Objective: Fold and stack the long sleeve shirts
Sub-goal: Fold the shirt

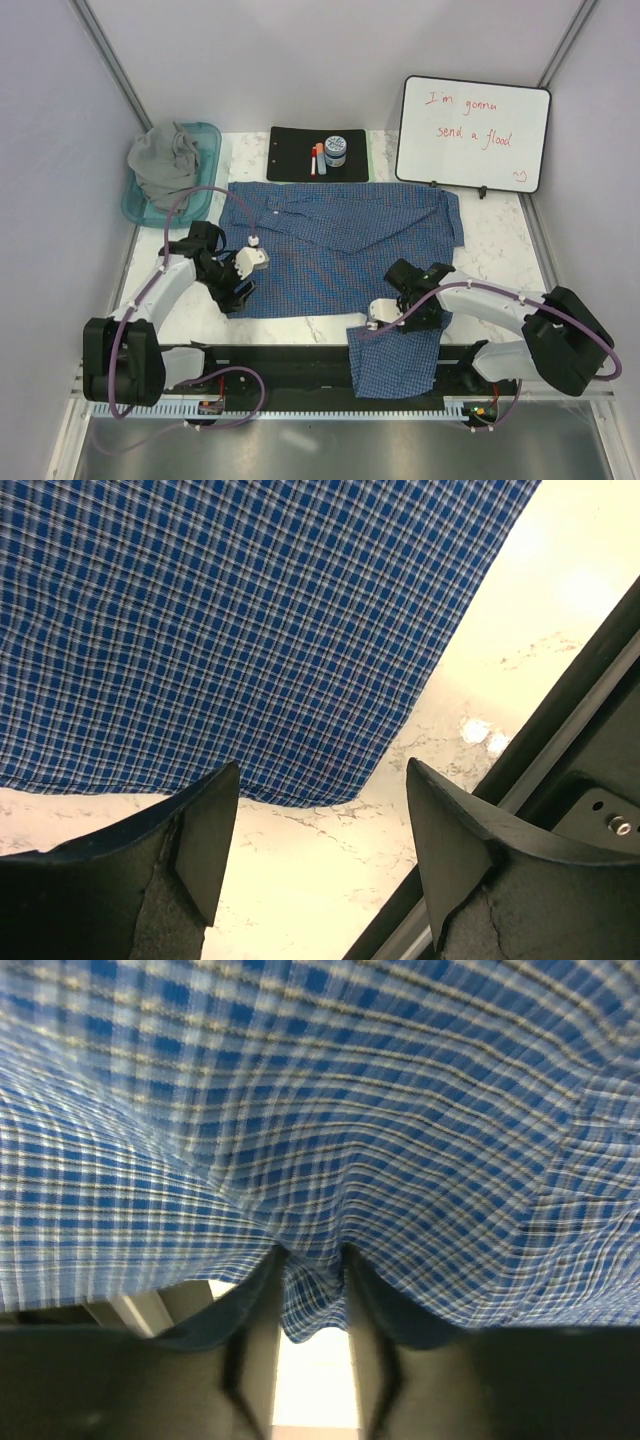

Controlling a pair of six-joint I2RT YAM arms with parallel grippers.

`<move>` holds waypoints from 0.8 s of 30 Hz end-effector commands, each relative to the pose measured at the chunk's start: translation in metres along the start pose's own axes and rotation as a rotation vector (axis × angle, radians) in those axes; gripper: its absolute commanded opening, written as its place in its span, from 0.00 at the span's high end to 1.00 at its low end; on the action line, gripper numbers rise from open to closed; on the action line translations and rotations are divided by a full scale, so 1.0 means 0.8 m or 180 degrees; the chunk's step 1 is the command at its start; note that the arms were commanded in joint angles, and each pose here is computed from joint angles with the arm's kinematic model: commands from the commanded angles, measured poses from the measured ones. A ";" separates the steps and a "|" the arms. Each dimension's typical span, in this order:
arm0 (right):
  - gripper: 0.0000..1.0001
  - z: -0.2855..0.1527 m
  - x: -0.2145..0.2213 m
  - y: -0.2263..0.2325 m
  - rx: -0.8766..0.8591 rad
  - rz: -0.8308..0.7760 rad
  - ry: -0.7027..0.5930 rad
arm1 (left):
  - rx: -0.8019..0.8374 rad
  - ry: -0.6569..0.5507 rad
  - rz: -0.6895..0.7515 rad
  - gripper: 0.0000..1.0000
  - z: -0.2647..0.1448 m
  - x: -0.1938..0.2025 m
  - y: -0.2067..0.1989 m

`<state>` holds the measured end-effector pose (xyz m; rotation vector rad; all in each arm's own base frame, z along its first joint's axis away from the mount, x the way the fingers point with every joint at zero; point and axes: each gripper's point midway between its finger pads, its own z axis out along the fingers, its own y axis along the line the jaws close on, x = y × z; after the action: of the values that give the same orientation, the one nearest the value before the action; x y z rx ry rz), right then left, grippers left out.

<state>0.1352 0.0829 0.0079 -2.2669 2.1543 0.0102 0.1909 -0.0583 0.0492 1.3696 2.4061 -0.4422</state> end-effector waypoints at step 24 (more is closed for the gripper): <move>1.00 -0.032 -0.010 -0.010 0.0248 0.0190 -0.0177 | -0.0216 0.0483 0.1658 0.62 0.050 0.080 -0.023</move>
<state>0.1380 0.0850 0.0180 -2.1780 2.1755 -0.0105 0.1518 -0.0507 0.0101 1.8318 2.0905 -0.2484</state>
